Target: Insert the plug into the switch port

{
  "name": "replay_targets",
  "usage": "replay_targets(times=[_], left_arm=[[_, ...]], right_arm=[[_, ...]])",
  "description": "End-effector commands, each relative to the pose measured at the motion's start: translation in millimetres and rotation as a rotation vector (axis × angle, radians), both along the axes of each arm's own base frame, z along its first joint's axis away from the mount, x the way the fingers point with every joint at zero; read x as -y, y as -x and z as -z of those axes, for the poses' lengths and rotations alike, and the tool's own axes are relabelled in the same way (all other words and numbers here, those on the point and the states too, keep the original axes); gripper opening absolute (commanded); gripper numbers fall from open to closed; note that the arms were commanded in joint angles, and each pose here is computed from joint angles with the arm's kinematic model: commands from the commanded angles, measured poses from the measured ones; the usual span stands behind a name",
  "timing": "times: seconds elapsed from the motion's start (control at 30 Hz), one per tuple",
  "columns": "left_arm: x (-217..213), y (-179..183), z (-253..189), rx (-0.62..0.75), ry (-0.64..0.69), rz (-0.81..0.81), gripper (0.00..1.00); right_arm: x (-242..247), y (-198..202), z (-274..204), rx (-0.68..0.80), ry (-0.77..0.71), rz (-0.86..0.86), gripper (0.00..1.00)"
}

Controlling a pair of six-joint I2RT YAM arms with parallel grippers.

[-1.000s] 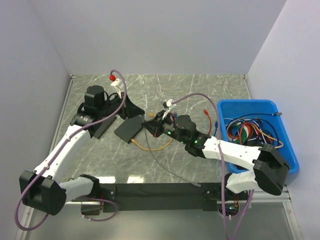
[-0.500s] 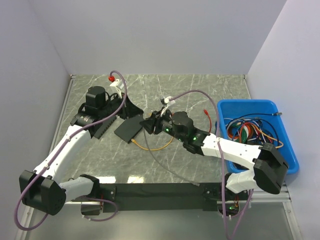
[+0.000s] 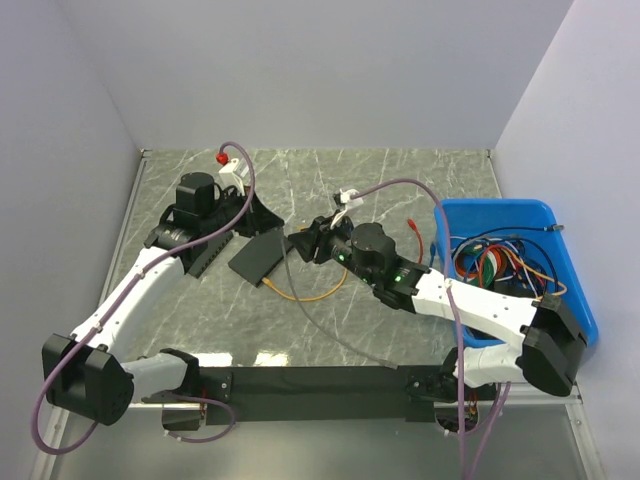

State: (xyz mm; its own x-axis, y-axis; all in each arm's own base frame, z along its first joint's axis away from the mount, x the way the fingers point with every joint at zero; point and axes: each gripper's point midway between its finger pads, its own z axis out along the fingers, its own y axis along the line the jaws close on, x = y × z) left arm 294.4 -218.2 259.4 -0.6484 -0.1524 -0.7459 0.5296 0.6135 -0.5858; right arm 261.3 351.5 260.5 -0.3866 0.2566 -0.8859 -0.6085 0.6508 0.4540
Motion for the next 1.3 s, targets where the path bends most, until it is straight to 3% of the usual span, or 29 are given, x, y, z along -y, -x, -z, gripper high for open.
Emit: replay_targets(times=[0.0, 0.4, 0.67, 0.93, 1.27], left_arm=[[-1, -7, -16, 0.030, 0.007, -0.029, 0.00], [-1, -7, -15, 0.024, 0.004, -0.035, 0.00], [-1, -8, -14, 0.020, 0.004, -0.036, 0.00], [-1, -8, -13, 0.016, 0.003, -0.037, 0.01], [-2, -8, -12, 0.015, 0.002, -0.039, 0.00]], right_arm=[[-7, -4, -35, 0.043, -0.064, 0.013, 0.47], [-36, -17, -19, -0.001, -0.041, 0.017, 0.40], [-41, -18, -7, -0.022, -0.028, 0.015, 0.40], [-43, -18, 0, -0.036, -0.018, 0.016, 0.31], [-45, -20, 4, -0.045, -0.010, 0.024, 0.29]])
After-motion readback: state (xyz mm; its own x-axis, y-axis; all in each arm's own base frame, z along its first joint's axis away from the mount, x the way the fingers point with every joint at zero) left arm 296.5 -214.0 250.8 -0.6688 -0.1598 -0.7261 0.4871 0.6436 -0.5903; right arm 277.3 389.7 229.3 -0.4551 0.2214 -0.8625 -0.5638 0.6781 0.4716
